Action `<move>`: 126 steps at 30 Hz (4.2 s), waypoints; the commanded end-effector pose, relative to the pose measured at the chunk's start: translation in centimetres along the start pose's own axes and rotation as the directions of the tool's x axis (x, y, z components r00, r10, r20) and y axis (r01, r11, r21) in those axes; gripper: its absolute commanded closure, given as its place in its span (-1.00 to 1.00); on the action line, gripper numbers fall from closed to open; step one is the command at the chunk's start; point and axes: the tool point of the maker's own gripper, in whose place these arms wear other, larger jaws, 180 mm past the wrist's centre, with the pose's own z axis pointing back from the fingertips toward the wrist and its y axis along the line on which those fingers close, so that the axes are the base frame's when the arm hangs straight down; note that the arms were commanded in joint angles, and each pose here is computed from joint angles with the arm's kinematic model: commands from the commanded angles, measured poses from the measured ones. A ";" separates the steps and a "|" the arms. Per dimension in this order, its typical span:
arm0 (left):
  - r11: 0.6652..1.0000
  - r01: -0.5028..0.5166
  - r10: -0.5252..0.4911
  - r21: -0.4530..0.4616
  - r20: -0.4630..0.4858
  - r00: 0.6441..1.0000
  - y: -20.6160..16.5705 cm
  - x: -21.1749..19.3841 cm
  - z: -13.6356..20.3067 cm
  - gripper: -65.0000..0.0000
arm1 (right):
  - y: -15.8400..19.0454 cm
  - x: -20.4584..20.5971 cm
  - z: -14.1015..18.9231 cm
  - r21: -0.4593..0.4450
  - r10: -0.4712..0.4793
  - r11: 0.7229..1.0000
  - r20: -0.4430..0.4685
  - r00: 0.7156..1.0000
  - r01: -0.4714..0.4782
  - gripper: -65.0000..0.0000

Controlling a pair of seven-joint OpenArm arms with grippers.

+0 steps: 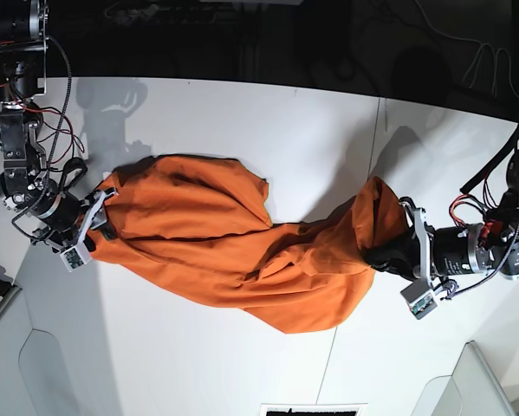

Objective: Layout the t-shirt on the table in an organized manner, then fold the t-shirt properly
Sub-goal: 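Grasp shirt ends with both grippers and stretch it out lengthwise, then lay the stretched shirt flat and release both grippers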

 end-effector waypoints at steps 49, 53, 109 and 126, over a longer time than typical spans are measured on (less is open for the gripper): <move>0.849 0.076 -0.174 0.523 0.141 0.975 17.0 12.0 10.5 1.00 | -11.5 18.0 4.0 -0.271 0.204 0.954 0.283 0.937 -0.126 1.00; 0.851 0.033 -0.162 0.525 0.202 0.966 17.4 13.8 13.2 1.00 | -11.6 20.5 5.3 -0.280 0.207 0.952 0.300 0.931 -0.121 1.00; 0.960 -0.277 0.276 0.048 0.023 0.961 0.7 -5.8 4.7 -0.03 | -1.8 5.9 -0.6 0.039 -0.361 0.932 0.171 0.917 0.360 0.00; 0.986 -0.167 0.162 -0.012 -0.191 0.968 -4.9 -10.9 -1.9 1.00 | 2.6 6.6 -3.1 0.091 -0.292 0.955 0.103 0.951 0.283 1.00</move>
